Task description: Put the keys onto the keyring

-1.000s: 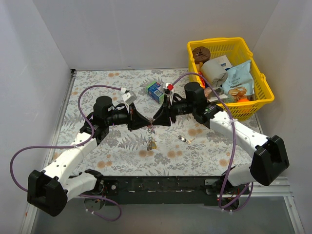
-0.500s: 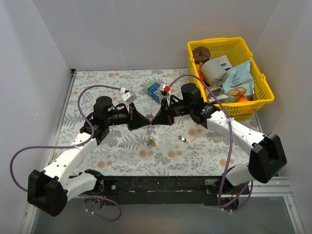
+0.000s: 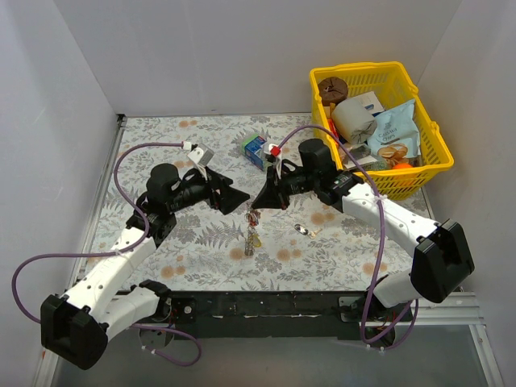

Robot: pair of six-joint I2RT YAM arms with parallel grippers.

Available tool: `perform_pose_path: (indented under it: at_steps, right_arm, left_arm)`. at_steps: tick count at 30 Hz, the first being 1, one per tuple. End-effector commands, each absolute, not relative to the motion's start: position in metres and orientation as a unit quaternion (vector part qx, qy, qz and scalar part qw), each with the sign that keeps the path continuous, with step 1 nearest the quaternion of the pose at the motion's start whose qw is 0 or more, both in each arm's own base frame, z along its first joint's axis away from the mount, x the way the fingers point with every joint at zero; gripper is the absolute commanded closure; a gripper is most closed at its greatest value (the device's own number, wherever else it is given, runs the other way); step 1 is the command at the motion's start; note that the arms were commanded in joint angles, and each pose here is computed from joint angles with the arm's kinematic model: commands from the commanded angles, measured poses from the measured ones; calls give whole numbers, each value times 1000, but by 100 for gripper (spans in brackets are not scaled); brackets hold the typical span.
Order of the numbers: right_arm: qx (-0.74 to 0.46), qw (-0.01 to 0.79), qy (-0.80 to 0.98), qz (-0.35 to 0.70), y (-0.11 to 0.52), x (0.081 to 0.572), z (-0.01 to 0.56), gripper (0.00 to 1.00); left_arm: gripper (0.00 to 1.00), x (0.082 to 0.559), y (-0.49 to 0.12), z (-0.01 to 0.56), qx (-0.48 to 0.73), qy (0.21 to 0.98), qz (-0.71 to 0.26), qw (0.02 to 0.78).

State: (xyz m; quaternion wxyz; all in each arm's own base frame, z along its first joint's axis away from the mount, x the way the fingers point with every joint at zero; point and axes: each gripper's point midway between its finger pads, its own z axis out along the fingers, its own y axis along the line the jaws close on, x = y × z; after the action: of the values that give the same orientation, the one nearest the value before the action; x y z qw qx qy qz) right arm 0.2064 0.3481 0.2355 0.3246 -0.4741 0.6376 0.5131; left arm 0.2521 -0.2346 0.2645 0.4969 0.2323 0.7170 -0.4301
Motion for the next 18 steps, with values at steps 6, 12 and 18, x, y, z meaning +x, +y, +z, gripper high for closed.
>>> perform_pose_path:
  at_steps: [6, 12, 18]
  right_arm:
    - [-520, 354, 572, 527, 348, 195, 267, 99]
    - [-519, 355, 568, 531, 344, 196, 271, 99]
    - [-490, 351, 579, 548, 337, 206, 274, 99]
  left_arm:
    - [16, 233, -246, 267, 287, 698, -467, 461]
    - [28, 222, -250, 273, 321, 682, -486, 442]
    - [48, 218, -248, 273, 326, 682, -491, 433]
